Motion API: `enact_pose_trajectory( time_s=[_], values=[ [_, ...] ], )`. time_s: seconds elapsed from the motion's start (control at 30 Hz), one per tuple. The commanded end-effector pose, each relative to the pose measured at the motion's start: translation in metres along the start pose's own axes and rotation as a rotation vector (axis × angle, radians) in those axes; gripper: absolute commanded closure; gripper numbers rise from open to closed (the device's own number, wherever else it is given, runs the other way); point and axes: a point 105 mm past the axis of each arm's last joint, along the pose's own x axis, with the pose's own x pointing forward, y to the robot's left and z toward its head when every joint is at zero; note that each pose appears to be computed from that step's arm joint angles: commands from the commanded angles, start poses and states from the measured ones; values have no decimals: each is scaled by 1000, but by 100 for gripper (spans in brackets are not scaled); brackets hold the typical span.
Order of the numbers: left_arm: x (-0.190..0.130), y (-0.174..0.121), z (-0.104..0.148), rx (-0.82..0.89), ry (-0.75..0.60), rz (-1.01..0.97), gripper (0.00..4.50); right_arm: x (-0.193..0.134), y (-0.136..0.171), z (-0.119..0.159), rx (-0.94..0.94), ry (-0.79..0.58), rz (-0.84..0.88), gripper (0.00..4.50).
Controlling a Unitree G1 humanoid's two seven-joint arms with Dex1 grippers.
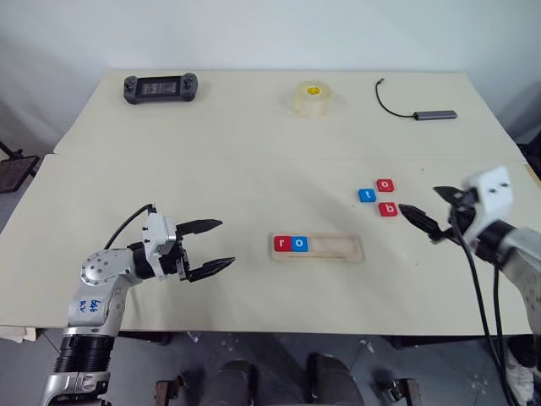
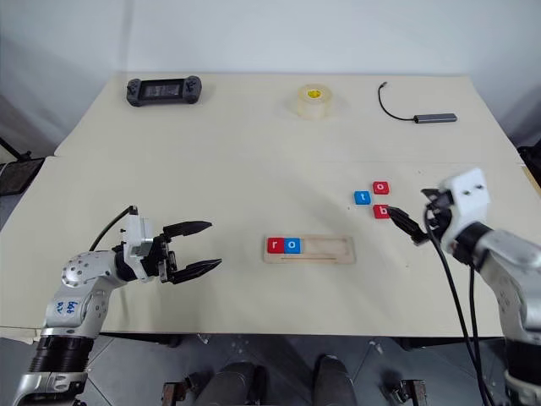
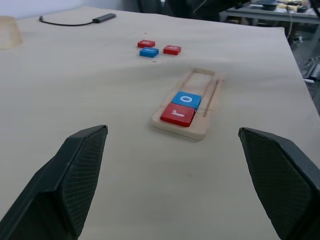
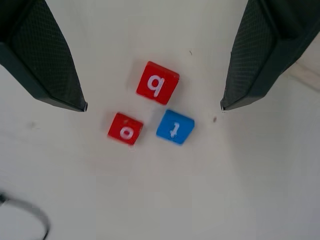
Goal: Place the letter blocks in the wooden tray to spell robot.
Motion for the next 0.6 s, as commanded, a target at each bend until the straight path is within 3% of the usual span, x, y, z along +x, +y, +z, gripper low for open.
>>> enact_pose_trajectory(
  time_s=[0.03,0.6],
  values=[
    [-4,1,11,40,-30,36,4,5,-9,0,8,65,-49,0],
    [2,2,10,50,-40,51,4,10,-6,9,68,80,-71,0]
  ],
)
